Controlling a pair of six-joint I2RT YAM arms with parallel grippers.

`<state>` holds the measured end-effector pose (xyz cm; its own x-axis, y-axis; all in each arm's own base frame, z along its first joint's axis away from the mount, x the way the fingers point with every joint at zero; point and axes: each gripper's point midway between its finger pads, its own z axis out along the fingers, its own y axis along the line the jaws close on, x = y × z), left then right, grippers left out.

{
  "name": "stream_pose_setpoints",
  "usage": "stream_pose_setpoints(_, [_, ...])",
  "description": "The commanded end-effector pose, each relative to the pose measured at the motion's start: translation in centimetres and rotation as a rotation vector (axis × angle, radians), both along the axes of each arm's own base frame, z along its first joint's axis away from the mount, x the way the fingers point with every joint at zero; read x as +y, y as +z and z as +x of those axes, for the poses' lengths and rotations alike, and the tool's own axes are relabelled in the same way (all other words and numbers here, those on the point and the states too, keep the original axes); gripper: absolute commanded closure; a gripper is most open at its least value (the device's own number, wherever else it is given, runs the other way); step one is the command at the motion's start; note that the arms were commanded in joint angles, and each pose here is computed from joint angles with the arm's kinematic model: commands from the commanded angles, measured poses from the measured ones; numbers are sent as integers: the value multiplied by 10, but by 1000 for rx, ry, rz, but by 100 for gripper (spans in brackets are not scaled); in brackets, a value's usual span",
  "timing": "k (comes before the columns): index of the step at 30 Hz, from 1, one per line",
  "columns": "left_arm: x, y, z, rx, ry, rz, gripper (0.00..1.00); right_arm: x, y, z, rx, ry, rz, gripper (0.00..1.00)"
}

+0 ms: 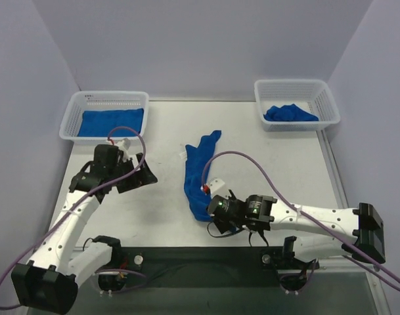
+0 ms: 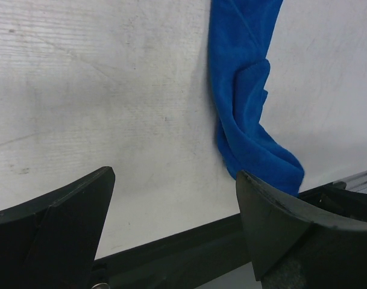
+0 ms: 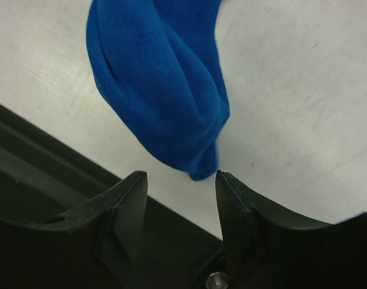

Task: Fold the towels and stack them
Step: Move the towel to the center of the board

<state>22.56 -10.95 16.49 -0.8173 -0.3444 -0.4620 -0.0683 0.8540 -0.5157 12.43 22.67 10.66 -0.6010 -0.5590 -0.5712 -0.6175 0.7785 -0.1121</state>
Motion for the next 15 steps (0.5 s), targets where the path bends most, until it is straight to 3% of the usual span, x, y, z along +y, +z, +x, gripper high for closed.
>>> stream_pose_setpoints(1, [-24,9,20,-72,-12,8,7,-17,-24,-38,217,-95,1,50])
stream_pose_setpoints(3, [-30,4,31,-75,-7,50,7,-20,-17,-34,248,-130,47,35])
stream_pose_setpoints(6, [-44,-7,48,-83,-35,123,7,-30,8,3,247,-270,167,27])
stream_pose_setpoints(11, [-66,-23,99,-83,-59,182,11,-44,61,110,136,-484,382,27])
stream_pose_setpoints(15, [-91,-23,148,-115,-76,182,17,-47,72,180,84,-582,456,39])
